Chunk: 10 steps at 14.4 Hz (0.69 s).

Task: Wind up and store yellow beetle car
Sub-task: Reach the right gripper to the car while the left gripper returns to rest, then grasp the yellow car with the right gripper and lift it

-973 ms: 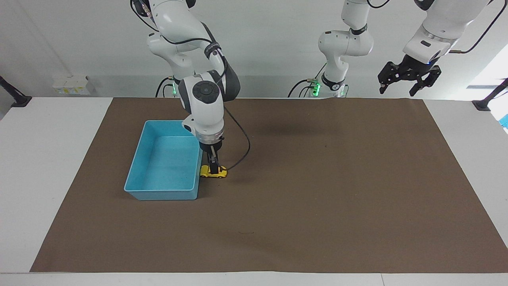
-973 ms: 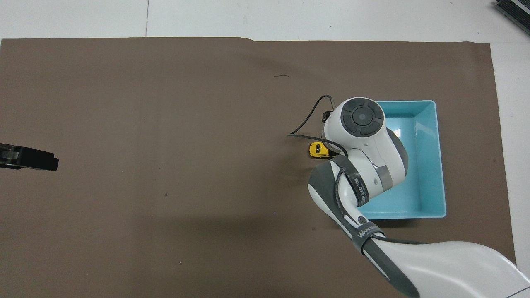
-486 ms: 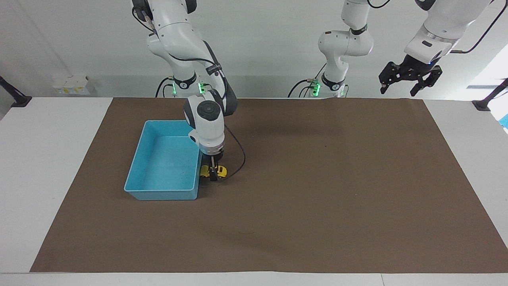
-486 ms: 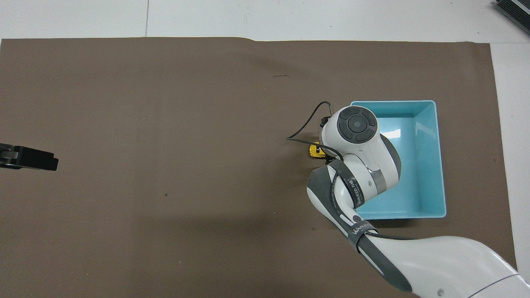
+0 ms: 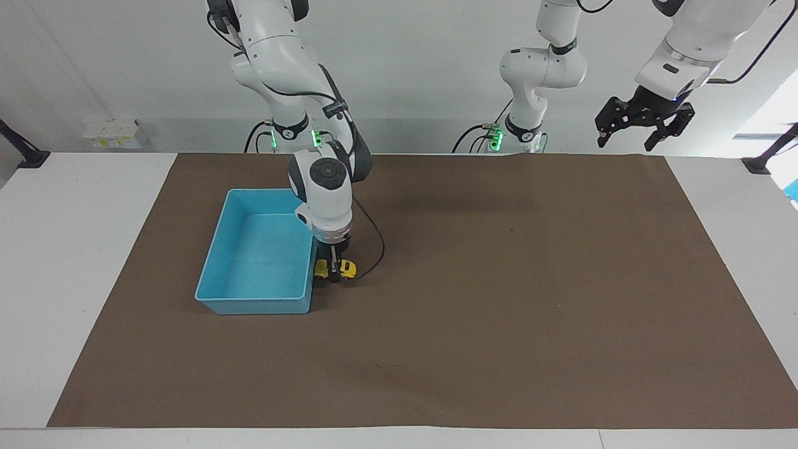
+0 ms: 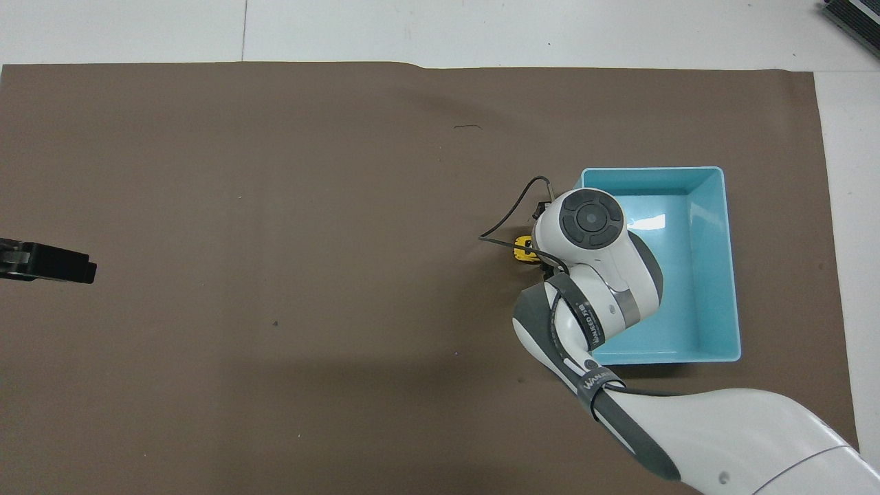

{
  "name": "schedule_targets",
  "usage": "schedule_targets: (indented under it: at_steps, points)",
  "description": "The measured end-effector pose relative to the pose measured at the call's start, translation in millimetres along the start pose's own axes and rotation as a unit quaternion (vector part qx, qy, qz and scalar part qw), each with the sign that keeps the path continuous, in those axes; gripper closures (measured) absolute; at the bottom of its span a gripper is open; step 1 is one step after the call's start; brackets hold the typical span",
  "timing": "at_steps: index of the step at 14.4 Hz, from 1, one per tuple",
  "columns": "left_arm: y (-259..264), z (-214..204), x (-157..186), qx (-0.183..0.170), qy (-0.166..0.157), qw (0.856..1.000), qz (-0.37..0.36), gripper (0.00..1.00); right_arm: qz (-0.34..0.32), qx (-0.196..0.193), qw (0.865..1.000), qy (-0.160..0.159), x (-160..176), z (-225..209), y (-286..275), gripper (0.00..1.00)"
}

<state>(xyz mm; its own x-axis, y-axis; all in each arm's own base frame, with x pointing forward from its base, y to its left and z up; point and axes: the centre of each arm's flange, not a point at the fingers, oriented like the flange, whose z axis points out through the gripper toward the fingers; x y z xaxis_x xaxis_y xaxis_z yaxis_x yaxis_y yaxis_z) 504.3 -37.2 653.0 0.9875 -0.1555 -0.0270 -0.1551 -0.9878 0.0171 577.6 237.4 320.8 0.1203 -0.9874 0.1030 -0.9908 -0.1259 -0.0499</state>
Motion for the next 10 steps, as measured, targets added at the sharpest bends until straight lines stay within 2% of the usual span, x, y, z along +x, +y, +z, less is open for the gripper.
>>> schedule_targets:
  at_steps: [2, 5, 10]
  points:
    - [0.0, 0.0, 0.0, 0.0, 0.0, 1.0, 0.0, 0.0, -0.017, 0.01, 1.0, 0.001, 1.5, -30.7, -4.5, 0.53]
    - [-0.1, 0.0, 0.0, 0.0, 0.0, 1.0, 0.0, 0.0, -0.084, 0.018, 0.996, 0.006, 11.2, -73.1, -0.5, 0.53]
    - [-0.1, 0.0, 0.0, 0.0, 0.0, 1.0, 0.0, 0.0, -0.213, 0.006, 0.977, 0.005, 29.2, -115.5, 12.3, 0.53]
